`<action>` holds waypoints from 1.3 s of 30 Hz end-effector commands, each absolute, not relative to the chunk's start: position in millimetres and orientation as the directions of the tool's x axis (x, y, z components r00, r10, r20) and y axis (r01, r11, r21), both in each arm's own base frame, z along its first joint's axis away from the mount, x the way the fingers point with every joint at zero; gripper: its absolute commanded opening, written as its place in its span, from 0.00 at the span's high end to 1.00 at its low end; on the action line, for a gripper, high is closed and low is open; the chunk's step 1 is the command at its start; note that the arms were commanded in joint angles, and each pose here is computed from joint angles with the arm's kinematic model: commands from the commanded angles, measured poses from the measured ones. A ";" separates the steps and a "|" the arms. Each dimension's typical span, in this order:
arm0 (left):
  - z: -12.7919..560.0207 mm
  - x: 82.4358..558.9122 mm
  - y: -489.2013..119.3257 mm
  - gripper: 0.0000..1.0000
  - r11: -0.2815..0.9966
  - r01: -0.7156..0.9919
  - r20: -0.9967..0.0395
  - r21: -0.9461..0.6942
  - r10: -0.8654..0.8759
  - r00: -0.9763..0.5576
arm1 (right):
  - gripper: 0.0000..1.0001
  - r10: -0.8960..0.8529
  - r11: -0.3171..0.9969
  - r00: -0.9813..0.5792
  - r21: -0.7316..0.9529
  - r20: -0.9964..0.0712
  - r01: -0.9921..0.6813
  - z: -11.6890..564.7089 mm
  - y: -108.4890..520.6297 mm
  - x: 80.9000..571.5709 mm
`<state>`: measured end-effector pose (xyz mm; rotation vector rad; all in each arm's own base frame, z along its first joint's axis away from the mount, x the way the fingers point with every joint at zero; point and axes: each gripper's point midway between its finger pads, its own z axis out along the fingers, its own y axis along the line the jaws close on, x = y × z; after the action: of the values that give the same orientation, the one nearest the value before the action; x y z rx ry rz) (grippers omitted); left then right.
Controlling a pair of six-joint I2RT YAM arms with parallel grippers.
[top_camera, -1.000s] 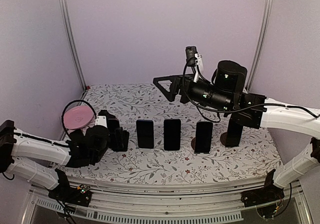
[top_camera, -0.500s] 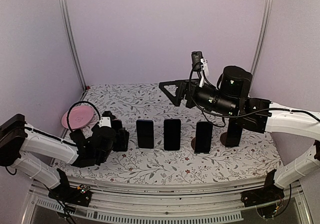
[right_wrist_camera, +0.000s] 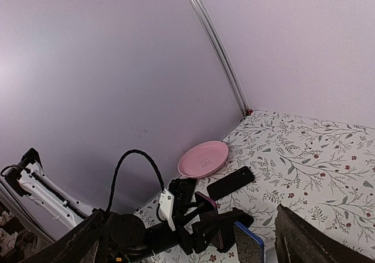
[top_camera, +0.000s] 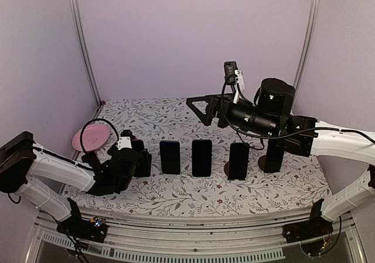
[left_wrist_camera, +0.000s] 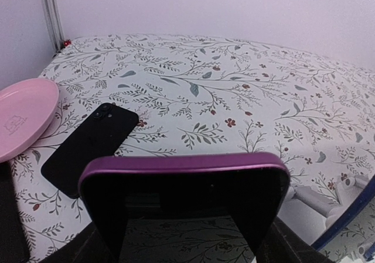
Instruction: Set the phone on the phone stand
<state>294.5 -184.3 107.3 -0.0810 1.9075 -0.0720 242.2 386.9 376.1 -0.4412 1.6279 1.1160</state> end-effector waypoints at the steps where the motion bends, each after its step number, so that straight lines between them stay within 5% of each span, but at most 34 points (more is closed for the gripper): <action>1: 105.9 294.3 -195.3 0.36 0.993 -0.001 -0.934 -0.119 -0.112 -0.340 | 0.01 0.266 0.488 -0.341 0.431 -0.902 -0.759 385.4 379.5 239.2; 15: 100.2 290.0 -199.4 0.33 0.995 0.044 -0.931 -0.094 -0.072 -0.358 | 0.01 0.266 0.484 -0.341 0.431 -0.901 -0.761 384.3 378.9 238.5; 29: 106.1 287.1 -205.2 0.06 0.992 0.069 -0.932 -0.103 -0.072 -0.355 | 0.01 0.264 0.483 -0.346 0.434 -0.900 -0.760 382.8 381.0 239.1; 39: 115.3 285.9 -207.0 0.03 0.990 0.082 -0.931 -0.119 -0.083 -0.356 | 0.01 0.258 0.501 -0.346 0.431 -0.902 -0.750 379.8 379.3 241.3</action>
<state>289.2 -198.0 105.2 -0.0183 1.9358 -0.1275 241.5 385.6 370.9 -0.4449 1.6324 1.1108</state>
